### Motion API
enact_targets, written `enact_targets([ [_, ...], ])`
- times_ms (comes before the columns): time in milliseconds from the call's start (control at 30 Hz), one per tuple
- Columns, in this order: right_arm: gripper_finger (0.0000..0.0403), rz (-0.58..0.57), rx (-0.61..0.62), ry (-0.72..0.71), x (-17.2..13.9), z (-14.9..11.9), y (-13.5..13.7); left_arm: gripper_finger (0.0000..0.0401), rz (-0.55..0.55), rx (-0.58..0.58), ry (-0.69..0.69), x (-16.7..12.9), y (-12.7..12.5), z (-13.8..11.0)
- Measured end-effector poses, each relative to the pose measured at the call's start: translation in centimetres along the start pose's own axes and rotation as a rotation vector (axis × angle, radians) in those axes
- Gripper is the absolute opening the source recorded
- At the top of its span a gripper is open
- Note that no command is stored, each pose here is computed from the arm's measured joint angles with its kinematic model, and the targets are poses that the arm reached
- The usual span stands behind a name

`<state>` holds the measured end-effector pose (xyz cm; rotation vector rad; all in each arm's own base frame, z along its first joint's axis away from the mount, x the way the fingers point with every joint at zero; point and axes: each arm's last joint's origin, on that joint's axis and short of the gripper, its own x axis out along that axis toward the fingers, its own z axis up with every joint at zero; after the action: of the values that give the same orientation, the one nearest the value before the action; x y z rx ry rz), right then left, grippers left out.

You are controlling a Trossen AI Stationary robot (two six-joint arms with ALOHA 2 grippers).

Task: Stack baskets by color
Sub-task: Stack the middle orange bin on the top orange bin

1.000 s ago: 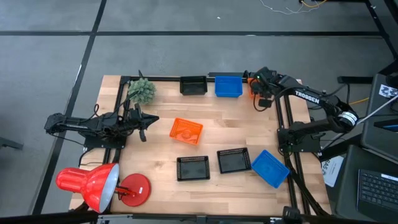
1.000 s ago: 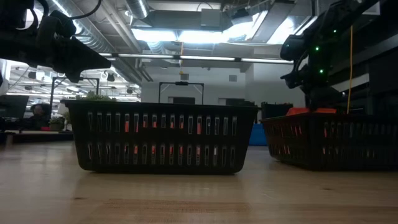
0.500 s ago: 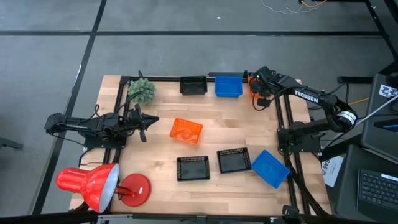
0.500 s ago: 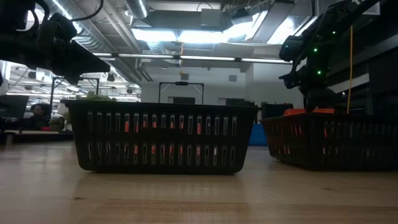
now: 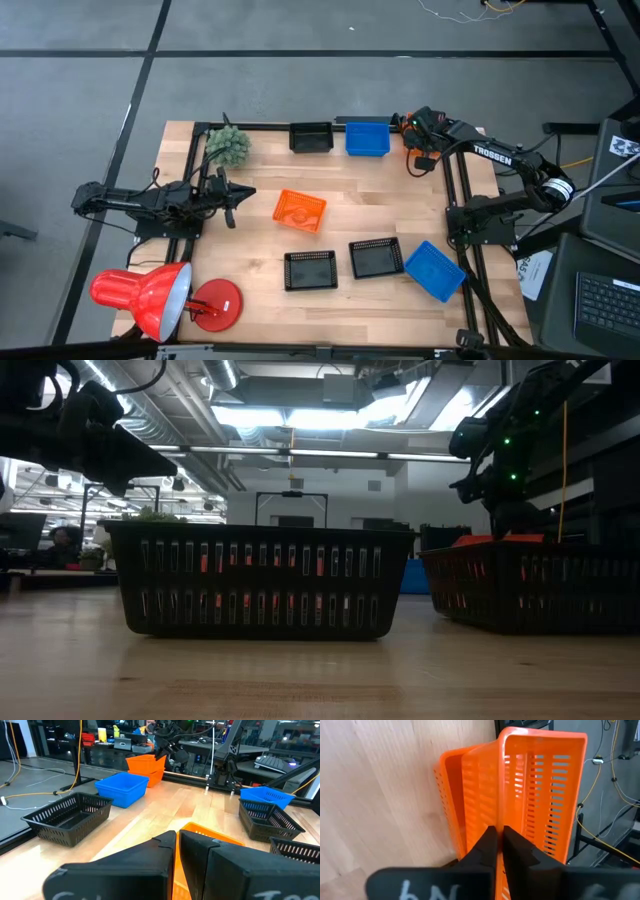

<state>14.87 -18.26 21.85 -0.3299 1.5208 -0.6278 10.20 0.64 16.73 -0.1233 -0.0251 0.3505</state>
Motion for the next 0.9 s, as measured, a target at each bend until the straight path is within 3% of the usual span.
enact_targets([
  [900,0.0079,0.027,-0.016,0.028,0.54,0.06,0.28,0.0014,0.001,0.001,0.003,0.0,0.01,-0.03],
])
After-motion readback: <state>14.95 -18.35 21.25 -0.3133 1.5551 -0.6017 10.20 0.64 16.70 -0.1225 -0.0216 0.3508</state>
